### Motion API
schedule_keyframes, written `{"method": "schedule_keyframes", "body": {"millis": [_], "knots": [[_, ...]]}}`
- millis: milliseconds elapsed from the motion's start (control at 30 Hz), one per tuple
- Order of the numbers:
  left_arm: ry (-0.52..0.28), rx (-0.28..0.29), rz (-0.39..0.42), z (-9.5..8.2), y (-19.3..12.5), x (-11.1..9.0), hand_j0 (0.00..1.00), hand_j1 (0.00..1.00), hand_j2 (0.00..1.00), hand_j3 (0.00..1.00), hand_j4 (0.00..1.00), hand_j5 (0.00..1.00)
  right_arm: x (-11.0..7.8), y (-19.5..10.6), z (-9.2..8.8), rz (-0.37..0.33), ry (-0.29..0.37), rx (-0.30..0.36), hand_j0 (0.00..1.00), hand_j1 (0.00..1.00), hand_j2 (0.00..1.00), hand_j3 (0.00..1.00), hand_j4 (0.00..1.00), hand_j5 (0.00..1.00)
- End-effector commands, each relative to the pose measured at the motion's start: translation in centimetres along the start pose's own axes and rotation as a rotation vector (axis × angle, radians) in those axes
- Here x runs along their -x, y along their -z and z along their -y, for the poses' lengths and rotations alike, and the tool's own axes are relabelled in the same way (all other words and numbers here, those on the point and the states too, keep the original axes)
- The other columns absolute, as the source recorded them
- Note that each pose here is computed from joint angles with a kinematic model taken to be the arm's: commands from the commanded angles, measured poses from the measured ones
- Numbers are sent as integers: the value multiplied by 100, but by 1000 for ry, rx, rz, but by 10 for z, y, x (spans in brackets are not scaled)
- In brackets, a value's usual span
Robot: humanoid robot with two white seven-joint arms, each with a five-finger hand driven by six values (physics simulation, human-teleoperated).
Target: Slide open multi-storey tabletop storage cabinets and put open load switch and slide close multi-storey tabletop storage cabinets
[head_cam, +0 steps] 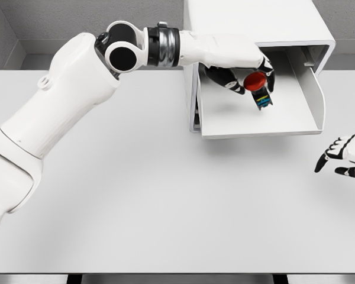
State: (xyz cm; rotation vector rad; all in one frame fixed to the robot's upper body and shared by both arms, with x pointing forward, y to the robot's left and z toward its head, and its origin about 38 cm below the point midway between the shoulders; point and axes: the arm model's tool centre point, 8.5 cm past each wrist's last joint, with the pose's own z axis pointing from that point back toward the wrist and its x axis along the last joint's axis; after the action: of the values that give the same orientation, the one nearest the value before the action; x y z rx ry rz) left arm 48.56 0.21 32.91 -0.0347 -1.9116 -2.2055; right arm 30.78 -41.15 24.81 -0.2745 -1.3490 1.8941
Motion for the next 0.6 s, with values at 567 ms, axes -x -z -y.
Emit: {"method": "schedule_keyframes", "body": {"millis": [567], "knots": [[81, -50, 156, -28, -31, -51, 100, 100, 100, 100, 100, 100, -2, 5, 17, 16, -30, 34, 56, 56, 56, 56, 56, 56]]}}
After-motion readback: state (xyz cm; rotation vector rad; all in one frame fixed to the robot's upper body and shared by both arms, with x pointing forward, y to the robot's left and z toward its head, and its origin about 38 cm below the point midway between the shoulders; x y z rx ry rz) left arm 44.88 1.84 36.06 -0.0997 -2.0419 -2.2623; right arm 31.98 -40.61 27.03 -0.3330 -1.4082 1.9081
